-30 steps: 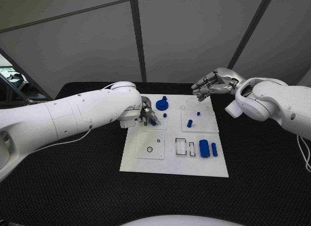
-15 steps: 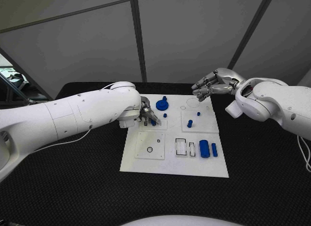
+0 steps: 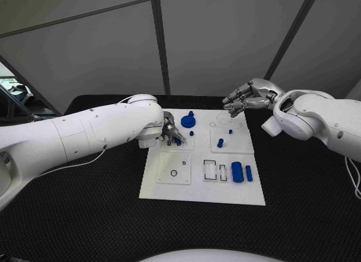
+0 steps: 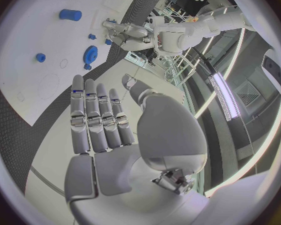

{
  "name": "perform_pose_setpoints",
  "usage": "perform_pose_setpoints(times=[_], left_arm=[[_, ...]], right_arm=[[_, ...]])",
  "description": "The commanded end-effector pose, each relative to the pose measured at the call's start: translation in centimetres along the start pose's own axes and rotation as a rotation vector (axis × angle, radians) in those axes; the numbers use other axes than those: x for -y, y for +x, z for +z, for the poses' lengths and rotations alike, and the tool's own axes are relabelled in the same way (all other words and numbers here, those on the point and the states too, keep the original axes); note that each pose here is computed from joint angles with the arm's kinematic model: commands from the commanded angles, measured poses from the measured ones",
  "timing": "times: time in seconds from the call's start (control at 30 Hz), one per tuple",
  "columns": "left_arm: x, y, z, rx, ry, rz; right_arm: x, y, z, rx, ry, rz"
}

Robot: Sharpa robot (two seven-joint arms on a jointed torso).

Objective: Assemble the parts on the task board

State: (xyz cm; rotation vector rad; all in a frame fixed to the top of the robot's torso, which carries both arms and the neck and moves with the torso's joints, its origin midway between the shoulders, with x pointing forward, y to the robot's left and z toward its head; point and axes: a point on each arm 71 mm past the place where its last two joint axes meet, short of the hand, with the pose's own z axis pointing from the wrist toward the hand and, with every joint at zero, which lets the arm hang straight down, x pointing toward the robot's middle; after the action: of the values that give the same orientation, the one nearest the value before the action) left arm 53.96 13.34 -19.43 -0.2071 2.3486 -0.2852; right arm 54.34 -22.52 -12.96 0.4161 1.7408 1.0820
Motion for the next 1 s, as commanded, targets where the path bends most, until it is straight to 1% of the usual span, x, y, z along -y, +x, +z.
perform_pose_setpoints(times=[0.03,0.47,0.73,1.0], left_arm=[[-0.37,0.16,0.1,-0.009,-0.019,0.007],[-0.18,0.25,0.08,-0.014,-0.011,0.008],[-0.19,0.5,0.01,-0.044,-0.005,-0.001],[-0.14,0.64,-0.05,-0.058,-0.003,0.005]], right_arm=[[-0.15,0.06,0.04,-0.01,-0.006,-0.001],[-0.14,0.09,0.04,-0.013,-0.005,-0.001],[-0.09,0.05,0.0,-0.014,-0.002,-0.002],[-0.05,0.04,-0.01,-0.014,-0.001,-0.002]])
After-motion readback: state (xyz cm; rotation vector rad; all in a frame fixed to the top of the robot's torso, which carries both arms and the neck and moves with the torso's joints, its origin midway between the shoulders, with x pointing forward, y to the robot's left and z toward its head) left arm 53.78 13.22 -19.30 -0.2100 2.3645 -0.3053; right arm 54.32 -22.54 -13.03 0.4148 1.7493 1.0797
